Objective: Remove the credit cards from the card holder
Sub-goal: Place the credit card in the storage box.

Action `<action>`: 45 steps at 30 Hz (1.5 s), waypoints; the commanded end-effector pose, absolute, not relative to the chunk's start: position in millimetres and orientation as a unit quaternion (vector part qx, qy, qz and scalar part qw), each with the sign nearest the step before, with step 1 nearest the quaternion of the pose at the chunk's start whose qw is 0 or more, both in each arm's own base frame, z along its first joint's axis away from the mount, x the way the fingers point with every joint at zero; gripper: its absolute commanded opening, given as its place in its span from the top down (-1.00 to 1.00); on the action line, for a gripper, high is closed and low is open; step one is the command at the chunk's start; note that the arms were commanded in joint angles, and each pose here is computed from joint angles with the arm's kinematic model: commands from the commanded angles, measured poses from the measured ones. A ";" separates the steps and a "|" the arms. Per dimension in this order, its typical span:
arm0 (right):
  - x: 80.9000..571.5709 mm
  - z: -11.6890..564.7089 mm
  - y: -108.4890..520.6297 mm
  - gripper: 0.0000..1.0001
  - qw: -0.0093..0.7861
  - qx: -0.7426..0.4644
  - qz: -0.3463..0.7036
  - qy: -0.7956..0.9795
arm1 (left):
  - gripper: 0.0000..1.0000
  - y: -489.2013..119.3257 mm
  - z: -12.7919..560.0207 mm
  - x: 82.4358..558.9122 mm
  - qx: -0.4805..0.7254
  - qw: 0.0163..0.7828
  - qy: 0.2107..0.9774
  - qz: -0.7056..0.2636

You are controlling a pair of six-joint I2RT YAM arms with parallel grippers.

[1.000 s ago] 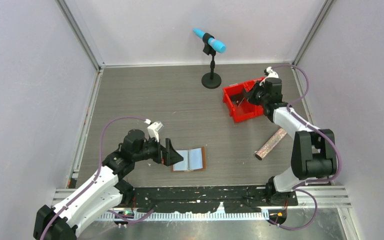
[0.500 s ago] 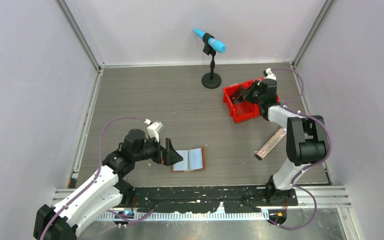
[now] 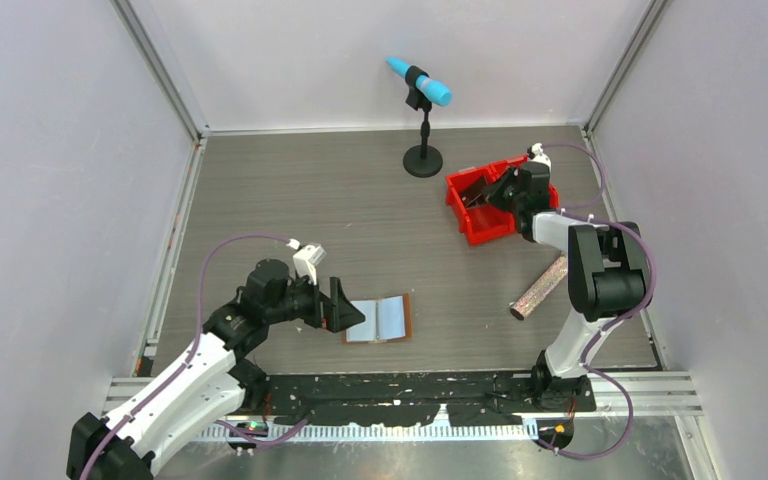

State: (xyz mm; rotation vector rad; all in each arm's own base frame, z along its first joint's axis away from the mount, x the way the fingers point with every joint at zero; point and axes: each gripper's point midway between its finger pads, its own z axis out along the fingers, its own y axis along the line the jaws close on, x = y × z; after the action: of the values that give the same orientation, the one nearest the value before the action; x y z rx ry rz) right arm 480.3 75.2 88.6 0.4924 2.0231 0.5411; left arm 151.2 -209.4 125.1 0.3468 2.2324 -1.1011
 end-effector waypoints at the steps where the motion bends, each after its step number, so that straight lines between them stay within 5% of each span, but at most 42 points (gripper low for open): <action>1: 487.0 91.9 70.8 0.89 0.491 0.210 0.218 0.817 | -0.99 -212.1 143.2 155.7 0.143 0.332 0.832 -0.421; 45: 489.5 122.6 63.1 0.37 0.474 0.192 0.177 0.841 | -0.99 -197.5 134.4 163.2 0.090 0.335 0.857 -0.382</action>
State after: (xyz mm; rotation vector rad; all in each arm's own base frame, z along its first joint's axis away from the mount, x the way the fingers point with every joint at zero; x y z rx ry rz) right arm 477.8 68.0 75.9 0.5231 2.1307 0.4620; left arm 155.4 -197.6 116.4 0.2569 2.2801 -1.0137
